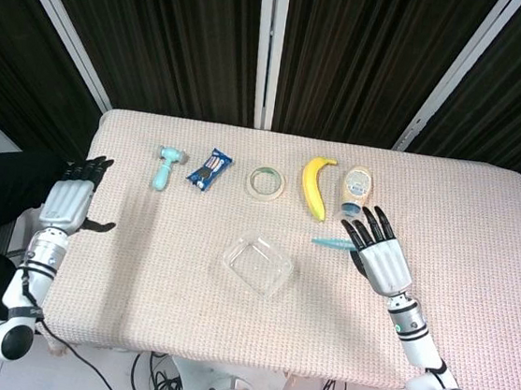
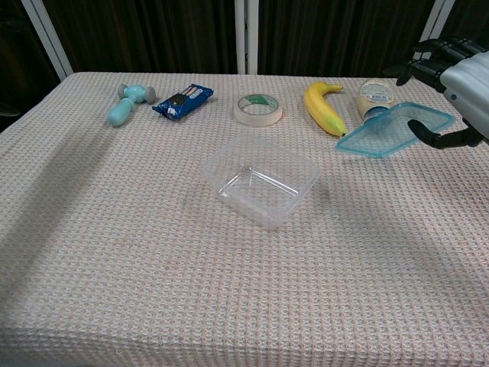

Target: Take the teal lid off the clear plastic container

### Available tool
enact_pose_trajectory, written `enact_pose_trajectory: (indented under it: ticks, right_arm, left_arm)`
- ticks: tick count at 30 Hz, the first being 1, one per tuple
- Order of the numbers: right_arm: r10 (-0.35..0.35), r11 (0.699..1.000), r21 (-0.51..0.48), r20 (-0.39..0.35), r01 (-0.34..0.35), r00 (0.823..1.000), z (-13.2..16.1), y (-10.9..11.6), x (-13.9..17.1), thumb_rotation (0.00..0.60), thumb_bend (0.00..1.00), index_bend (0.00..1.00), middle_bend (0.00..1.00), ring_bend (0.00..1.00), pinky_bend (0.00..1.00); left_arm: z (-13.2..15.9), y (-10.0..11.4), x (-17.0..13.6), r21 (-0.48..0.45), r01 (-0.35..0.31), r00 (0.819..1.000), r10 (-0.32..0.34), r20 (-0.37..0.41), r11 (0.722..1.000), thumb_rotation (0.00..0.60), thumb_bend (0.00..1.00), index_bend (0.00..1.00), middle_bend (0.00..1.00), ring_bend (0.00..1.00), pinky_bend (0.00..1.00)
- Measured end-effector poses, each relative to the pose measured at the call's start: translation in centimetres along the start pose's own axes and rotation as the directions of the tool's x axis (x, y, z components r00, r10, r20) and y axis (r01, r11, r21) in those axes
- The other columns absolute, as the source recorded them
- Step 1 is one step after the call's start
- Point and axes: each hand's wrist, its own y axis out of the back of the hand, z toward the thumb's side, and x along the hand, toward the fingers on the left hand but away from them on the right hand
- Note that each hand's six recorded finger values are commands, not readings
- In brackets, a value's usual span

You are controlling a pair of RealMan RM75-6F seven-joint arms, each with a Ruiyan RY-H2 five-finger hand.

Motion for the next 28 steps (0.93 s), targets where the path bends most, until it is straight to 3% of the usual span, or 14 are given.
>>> enact_pose_trajectory:
  ticks: [4,8,11,15,20,23,28]
  right_arm:
    - [0.096,0.990,-0.103,0.020,-0.093,0.995,0.3,0.9,1.9,0.600,0.23,0.00,0.05,0.00,0.00]
    - [0.230,0.946,-0.242,0.024,-0.217,0.973,-0.2,3.3,4.5,0.600,0.23,0.00,0.10,0.00,0.00]
    - [0.296,0.911,-0.317,0.057,-0.264,0.953,-2.4,5.6,6.7,0.600,0.23,0.00,0.17,0.00,0.00]
    - [0.288,0.890,-0.407,0.146,-0.208,0.946,-5.0,8.0,9.0,0.600,0.23,0.00,0.18,0.00,0.00]
    - [0.204,0.931,-0.354,0.287,-0.094,0.936,-8.0,10.6,11.7,0.600,0.23,0.00,0.16,0.00,0.00]
    - [0.203,0.946,-0.310,0.344,-0.093,0.917,-9.1,11.5,13.7,0.600,0.23,0.00,0.12,0.00,0.00]
    - [0.255,0.935,-0.329,0.369,-0.131,0.894,-9.6,12.3,15.9,0.600,0.23,0.00,0.08,0.00,0.00]
  left_arm:
    - [-1.2,-0.1,-1.4,-0.020,0.000,1.000,0.000,0.000,1.000,0.600,0.08,0.00,0.00,0.00,0.00]
    - [-2.2,0.0,-2.7,-0.023,-0.021,1.000,0.021,-0.002,0.999,0.600,0.07,0.01,0.02,0.00,0.00]
    - [-2.9,0.6,-3.3,0.005,-0.067,0.998,0.067,0.006,0.998,0.600,0.08,0.03,0.04,0.00,0.00]
    - [-4.9,1.5,-5.0,0.068,-0.140,0.990,0.142,-0.020,0.988,0.600,0.08,0.06,0.05,0.00,0.00]
    - [-7.6,2.1,-7.9,0.108,-0.190,0.977,0.198,-0.074,0.976,0.600,0.08,0.06,0.05,0.00,0.00]
    - [-8.3,2.1,-9.4,0.118,-0.200,0.974,0.210,-0.082,0.973,0.600,0.08,0.06,0.05,0.00,0.00]
    - [-8.5,1.7,-11.7,0.134,-0.209,0.973,0.220,-0.071,0.969,0.600,0.08,0.06,0.05,0.00,0.00]
